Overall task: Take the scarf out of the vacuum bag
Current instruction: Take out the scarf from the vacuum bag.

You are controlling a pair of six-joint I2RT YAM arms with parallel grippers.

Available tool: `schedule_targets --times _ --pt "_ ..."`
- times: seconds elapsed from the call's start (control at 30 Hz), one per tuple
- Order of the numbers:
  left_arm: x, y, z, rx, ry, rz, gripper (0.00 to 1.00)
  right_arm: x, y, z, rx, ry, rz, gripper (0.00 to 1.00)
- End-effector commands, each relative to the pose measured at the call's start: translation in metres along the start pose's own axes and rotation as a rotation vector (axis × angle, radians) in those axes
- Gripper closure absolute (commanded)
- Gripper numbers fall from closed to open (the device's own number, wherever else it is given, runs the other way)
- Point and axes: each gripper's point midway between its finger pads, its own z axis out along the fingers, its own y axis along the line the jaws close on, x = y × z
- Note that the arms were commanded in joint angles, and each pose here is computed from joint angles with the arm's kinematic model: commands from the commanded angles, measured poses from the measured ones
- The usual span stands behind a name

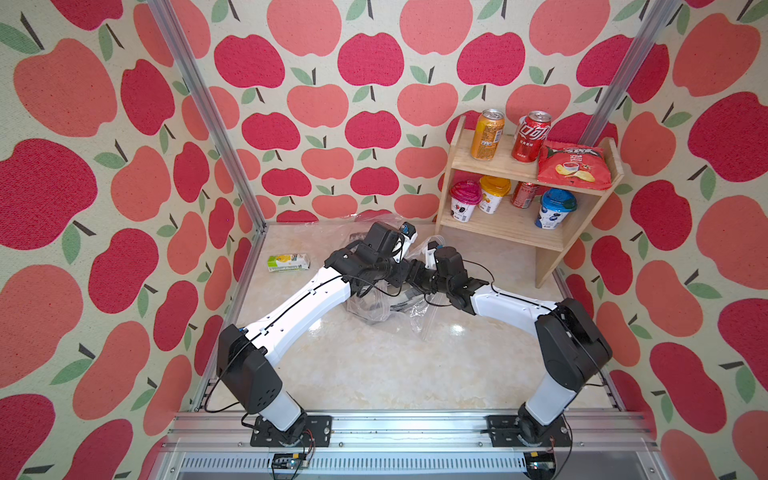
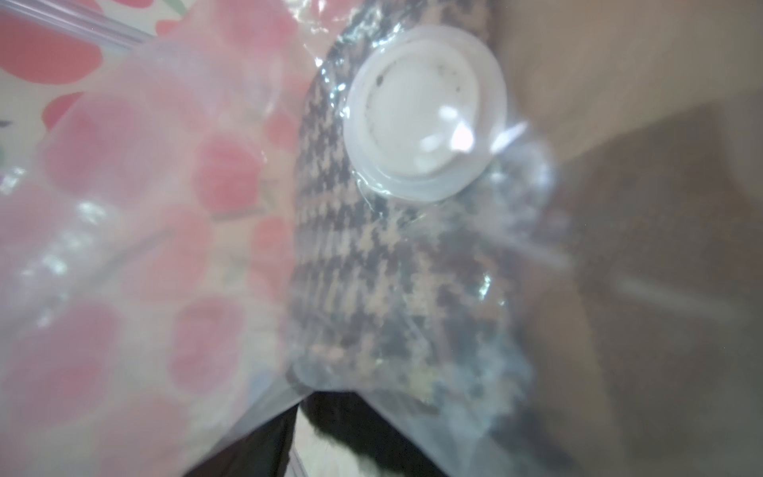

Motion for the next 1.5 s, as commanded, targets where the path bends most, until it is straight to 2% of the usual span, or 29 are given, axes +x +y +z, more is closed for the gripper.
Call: schedule_targets --times 0.0,0.07,0.13,0.2,0.3,0.47,1.07,1.47 --pt "-0.001 0.001 -0.008 0.011 -0.018 -0.015 1.0 0.001 0.028 0.009 -0.078 0.008 -0.012 0.33" --pt "-0.001 0.002 -0.008 0.011 -0.017 -0.017 1.0 0.004 0.031 0.012 -0.084 0.014 -0.017 0.4" --pt "0.0 0.003 -0.008 0.01 -0.017 -0.019 1.0 0.004 0.034 0.011 -0.093 0.01 -0.024 0.53" --pt "0.0 0.003 -0.009 0.011 -0.019 -0.019 1.0 0.002 0.037 0.008 -0.099 0.003 -0.035 0.6" --pt "0.001 0.005 -0.009 0.009 -0.017 -0.023 1.0 -0.001 0.039 0.003 -0.091 -0.014 -0.052 0.63" --pt "0.001 0.008 -0.009 -0.007 -0.019 -0.03 1.0 -0.004 0.05 -0.008 -0.105 -0.026 -0.074 0.81" --pt "-0.013 0.023 0.003 -0.08 -0.011 -0.111 1.0 0.022 0.054 -0.028 -0.118 -0.019 -0.06 0.83" --pt "-0.012 0.025 0.008 -0.095 -0.002 -0.114 1.0 0.035 0.019 -0.058 0.063 -0.064 -0.092 0.81"
